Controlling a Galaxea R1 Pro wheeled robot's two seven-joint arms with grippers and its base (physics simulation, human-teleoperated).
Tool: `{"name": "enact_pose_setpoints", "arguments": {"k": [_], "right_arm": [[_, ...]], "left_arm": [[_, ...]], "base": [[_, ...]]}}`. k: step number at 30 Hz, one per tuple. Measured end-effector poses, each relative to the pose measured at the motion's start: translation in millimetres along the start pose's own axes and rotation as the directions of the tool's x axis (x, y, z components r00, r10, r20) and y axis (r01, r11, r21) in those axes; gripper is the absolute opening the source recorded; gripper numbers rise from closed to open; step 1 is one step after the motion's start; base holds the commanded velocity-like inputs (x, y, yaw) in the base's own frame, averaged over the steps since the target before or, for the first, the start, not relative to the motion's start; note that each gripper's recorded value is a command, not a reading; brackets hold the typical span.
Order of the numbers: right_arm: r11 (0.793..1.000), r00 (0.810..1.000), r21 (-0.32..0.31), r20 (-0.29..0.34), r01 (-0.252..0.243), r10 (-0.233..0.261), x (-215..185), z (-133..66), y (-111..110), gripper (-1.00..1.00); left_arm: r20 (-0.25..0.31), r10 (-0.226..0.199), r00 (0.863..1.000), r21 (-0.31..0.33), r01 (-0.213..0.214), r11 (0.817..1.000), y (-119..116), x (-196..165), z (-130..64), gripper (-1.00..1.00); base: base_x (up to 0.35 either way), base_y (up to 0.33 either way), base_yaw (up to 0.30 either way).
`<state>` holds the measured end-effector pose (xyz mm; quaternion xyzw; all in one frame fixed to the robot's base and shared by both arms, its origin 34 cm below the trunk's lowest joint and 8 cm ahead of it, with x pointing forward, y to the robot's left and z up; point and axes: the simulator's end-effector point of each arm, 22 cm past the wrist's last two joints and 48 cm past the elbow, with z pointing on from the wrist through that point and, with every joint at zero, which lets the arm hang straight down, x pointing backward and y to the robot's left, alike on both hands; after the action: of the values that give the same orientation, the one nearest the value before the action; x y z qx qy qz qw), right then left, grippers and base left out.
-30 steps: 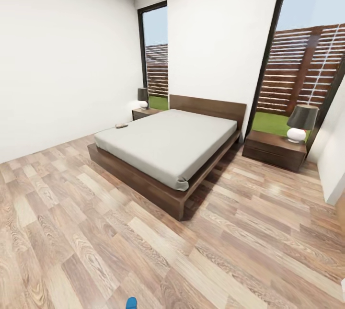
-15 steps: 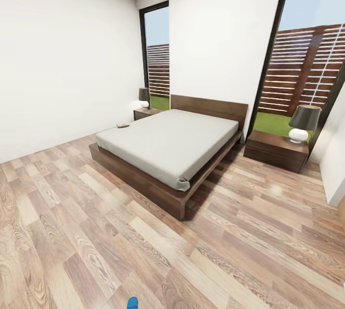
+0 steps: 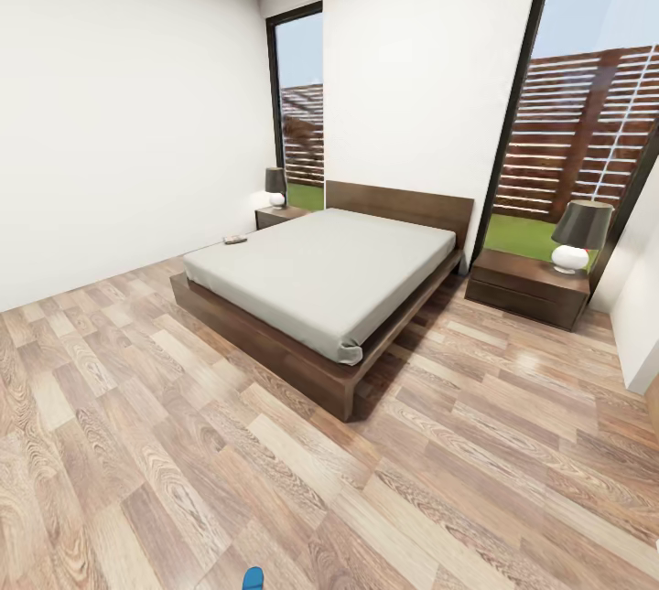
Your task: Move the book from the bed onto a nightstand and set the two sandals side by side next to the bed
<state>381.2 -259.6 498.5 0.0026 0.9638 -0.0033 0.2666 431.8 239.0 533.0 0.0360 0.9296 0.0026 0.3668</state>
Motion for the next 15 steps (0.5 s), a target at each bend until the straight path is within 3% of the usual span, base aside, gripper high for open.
{"name": "enact_pose_setpoints", "arguments": {"k": [1,3,9,15], "right_arm": [[1.0,1.0,0.0,0.0,0.0,0.0,0,0.0,0,1.0],[1.0,1.0,0.0,0.0,0.0,0.0,0,0.0,0,1.0],[1.0,1.0,0.001,0.0,-0.001,0.001,0,0.0,0,1.0],[1.0,1.0,0.001,0.0,-0.001,0.001,0,0.0,0,1.0]], "left_arm": [[0.033,0.001,0.999,-0.004,-0.001,1.0,2,-20,2.5,1.0],[0.042,0.002,0.999,-0.011,-0.002,1.0,5,-43,5.5,1.0],[-0.042,-0.001,0.999,-0.027,0.0,1.0,14,-100,7.2,1.0],[-0.06,-0.009,0.998,-0.032,0.007,0.999,19,-163,3.5,1.0]], "base": [[0.0,0.0,0.0],[0.0,0.0,0.0],[0.006,0.0,0.0],[0.003,0.0,0.0]]}}
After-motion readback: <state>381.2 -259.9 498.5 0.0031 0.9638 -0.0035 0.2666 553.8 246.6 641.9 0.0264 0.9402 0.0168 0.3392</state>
